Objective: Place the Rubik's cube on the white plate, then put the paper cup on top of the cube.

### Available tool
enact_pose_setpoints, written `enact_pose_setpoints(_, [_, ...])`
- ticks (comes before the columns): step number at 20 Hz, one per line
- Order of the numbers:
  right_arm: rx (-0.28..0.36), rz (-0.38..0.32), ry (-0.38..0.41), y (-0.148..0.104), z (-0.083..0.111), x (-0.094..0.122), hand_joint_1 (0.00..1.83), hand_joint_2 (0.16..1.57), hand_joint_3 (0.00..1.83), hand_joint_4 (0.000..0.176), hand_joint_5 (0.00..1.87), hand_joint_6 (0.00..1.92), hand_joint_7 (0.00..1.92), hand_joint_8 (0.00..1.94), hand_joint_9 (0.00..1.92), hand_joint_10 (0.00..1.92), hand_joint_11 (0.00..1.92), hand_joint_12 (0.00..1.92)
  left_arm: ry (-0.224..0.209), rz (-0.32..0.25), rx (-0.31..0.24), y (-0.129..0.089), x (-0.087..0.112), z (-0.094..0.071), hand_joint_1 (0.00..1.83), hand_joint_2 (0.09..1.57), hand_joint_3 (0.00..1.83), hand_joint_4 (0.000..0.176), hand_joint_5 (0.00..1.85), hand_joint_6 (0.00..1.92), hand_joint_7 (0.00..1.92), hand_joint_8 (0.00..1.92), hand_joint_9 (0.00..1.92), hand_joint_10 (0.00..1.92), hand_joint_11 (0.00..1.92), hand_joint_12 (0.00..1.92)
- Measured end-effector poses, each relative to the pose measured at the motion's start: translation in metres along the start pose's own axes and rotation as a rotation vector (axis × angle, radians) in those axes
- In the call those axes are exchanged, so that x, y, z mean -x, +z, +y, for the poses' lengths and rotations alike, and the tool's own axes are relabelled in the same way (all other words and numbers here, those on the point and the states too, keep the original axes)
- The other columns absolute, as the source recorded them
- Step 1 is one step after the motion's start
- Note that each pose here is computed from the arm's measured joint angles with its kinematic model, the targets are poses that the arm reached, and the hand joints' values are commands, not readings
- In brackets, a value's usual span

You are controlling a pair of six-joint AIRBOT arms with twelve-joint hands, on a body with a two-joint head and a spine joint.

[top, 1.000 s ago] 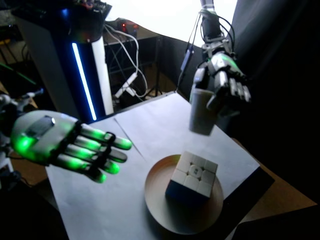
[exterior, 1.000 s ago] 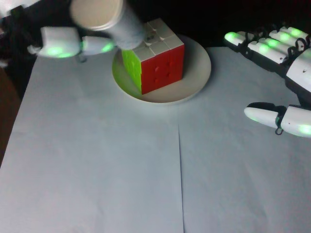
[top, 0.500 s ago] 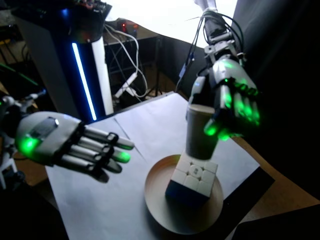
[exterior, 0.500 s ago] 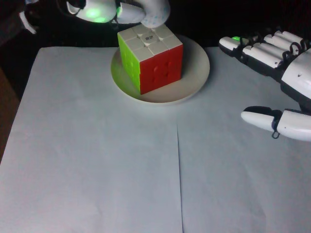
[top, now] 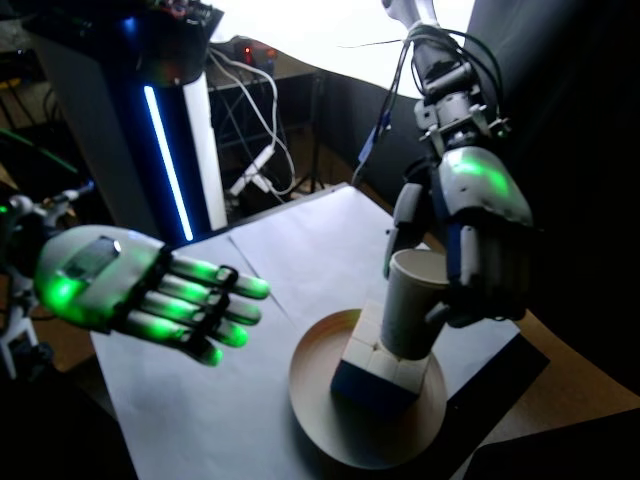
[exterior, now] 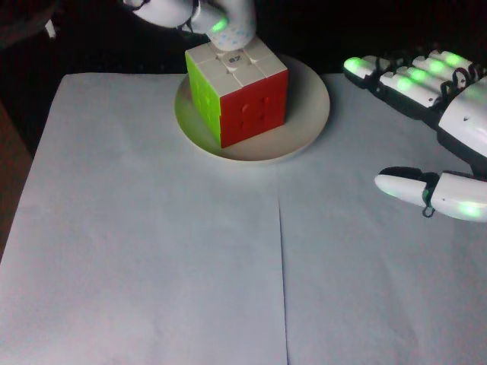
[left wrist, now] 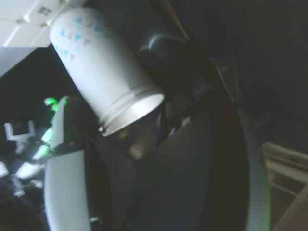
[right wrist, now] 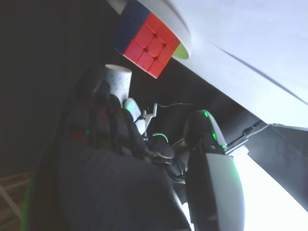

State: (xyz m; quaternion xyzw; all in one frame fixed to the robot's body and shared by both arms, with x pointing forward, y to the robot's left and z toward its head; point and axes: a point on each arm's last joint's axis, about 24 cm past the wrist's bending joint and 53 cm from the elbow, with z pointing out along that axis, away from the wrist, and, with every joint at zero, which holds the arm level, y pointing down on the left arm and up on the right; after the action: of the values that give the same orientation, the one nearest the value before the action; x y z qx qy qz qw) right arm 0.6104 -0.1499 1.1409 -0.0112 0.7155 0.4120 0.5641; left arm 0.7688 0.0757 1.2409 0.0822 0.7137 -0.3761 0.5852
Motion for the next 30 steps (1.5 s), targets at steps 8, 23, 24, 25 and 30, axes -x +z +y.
enact_pose_setpoints(8, [0.001, 0.003, 0.004, 0.001, 0.0, -0.002, 0.59, 1.29, 0.0, 0.015, 0.0, 0.0, 0.08, 0.0, 0.0, 0.49, 0.0, 1.18, 0.034, 0.028, 0.036, 0.006, -0.008, 0.004, 1.13, 1.22, 0.0, 0.0, 0.24, 1.47, 0.37, 1.54, 0.44, 1.74, 0.46, 1.92])
enact_pose_setpoints(23, [-0.014, 0.011, 0.014, -0.001, -0.004, -0.007, 0.59, 1.26, 0.0, 0.043, 0.0, 0.0, 0.09, 0.0, 0.0, 0.5, 0.0, 1.13, -0.035, 0.05, -0.016, 0.001, -0.025, -0.004, 0.96, 1.2, 0.0, 0.0, 0.21, 1.36, 0.33, 1.35, 0.33, 1.61, 0.31, 1.92])
enact_pose_setpoints(24, [-0.012, 0.012, 0.014, -0.001, -0.004, -0.008, 0.59, 1.26, 0.0, 0.018, 0.0, 0.0, 0.09, 0.0, 0.0, 0.57, 0.0, 1.22, -0.036, 0.048, -0.018, 0.0, -0.025, -0.004, 0.89, 1.19, 0.0, 0.0, 0.18, 1.27, 0.33, 1.2, 0.33, 1.48, 0.27, 1.91])
enact_pose_setpoints(25, [-0.015, 0.014, 0.015, -0.001, -0.005, -0.009, 0.58, 1.26, 0.0, 0.027, 0.0, 0.0, 0.09, 0.0, 0.0, 0.53, 0.0, 1.22, -0.037, 0.048, -0.019, -0.001, -0.024, -0.004, 0.83, 1.19, 0.0, 0.0, 0.18, 1.11, 0.32, 0.95, 0.28, 1.31, 0.19, 1.89])
enact_pose_setpoints(30, [-0.013, 0.016, 0.02, 0.0, -0.004, -0.011, 0.59, 1.26, 0.0, 0.053, 0.0, 0.0, 0.09, 0.0, 0.0, 0.47, 0.0, 1.01, -0.035, 0.049, -0.018, -0.001, -0.025, -0.004, 0.73, 1.09, 0.0, 0.047, 0.21, 0.72, 0.48, 0.18, 0.17, 0.98, 0.0, 1.85])
